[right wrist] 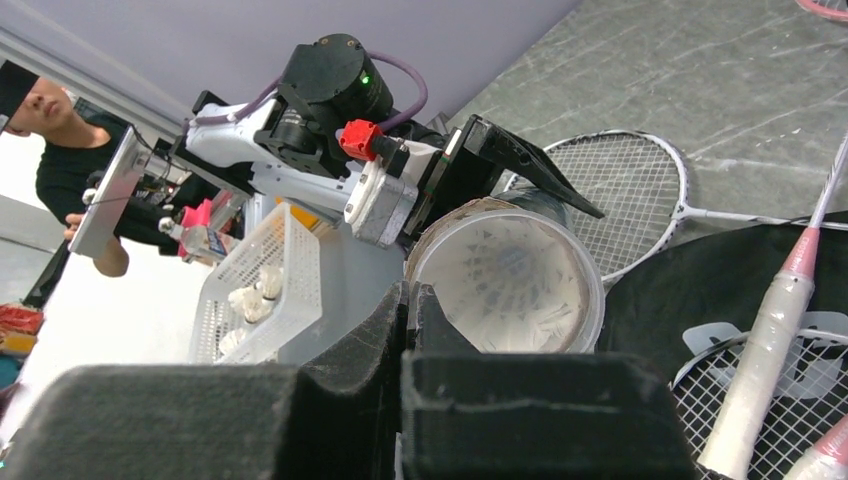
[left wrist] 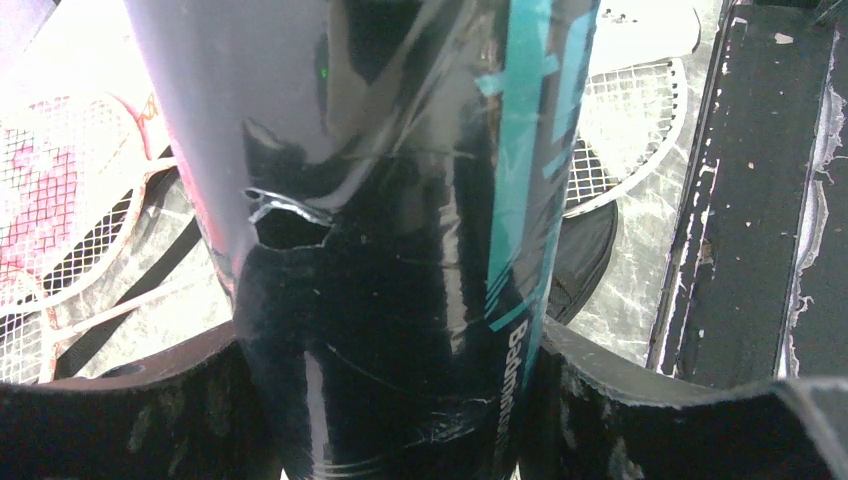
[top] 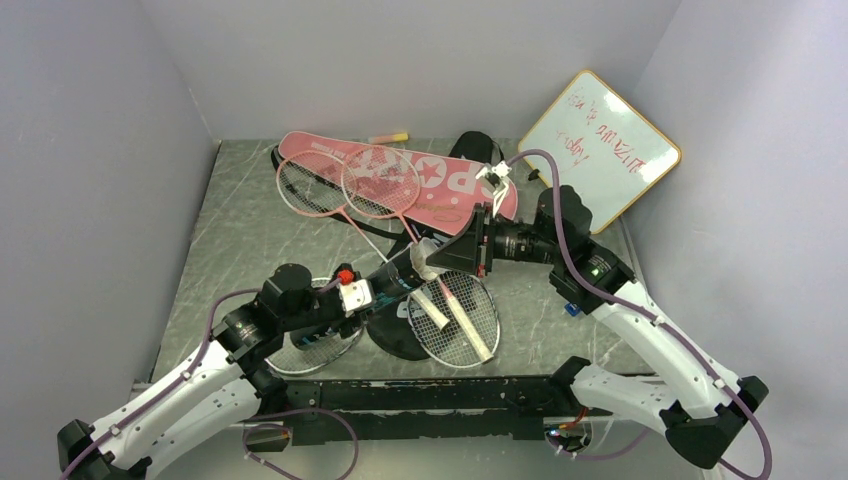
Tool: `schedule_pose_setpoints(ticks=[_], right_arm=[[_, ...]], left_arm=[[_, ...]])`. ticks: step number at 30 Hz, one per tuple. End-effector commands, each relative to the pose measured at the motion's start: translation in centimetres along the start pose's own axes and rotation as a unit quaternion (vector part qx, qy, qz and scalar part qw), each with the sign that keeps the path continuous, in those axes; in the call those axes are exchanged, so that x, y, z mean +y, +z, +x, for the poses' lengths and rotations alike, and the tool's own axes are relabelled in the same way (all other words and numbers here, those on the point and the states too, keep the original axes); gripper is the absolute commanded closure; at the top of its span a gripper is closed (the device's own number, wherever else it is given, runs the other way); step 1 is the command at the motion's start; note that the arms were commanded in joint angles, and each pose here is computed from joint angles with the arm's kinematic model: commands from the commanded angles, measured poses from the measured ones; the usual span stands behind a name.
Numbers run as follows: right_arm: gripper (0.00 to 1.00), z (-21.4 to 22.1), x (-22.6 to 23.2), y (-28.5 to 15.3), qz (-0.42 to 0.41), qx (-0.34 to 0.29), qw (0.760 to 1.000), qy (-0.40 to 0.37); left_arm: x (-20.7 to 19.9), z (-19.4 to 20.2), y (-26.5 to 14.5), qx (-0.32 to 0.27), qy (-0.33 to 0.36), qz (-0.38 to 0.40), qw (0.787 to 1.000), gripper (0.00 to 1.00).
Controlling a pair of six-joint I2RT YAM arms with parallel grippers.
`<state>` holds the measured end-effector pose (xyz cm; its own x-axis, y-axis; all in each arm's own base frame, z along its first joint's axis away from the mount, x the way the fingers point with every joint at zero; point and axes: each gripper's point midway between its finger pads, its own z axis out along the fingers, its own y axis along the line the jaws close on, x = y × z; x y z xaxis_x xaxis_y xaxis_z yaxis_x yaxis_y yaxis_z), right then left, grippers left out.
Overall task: Pack up the badminton gear
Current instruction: Close the lid on the shuttle tube.
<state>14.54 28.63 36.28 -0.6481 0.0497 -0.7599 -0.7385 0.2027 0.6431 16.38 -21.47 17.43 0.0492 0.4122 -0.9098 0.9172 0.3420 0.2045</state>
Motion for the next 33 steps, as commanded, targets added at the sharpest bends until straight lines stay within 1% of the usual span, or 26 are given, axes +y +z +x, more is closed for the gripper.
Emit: schedule_pose_setpoints(ticks=[1,6,17,23,33], right_arm=[[1.00,-0.4,0.5,0.0,-0.012,-0.011,1.000,-0.015],[1.00,0.0,0.1,0.1,-0.010,-0.009,1.000,-0.010],[1.00,-1.0,1.9,-0.3,-0.027,-0.015,0.999,-0.019],[1.00,-0.8,1.6,-0.3,-0.023,-0.013,1.000,-0.016],[1.00,-1.6,3.0,-0.7,-0.034,-0.019,0.999,-0.026]], left_arm=[[0.5,-2.6,-0.3,-0.046,0.021,-0.006,0.999,0.64],[0.5,-2.6,-0.2,-0.046,0.020,-0.005,0.999,0.64],[0.5,-2.5,-0.2,-0.044,0.020,-0.005,0.999,0.64],[0.5,-2.5,-0.2,-0.043,0.019,-0.005,0.999,0.64],[0.5,-2.4,-0.1,-0.042,0.018,-0.005,0.999,0.64]])
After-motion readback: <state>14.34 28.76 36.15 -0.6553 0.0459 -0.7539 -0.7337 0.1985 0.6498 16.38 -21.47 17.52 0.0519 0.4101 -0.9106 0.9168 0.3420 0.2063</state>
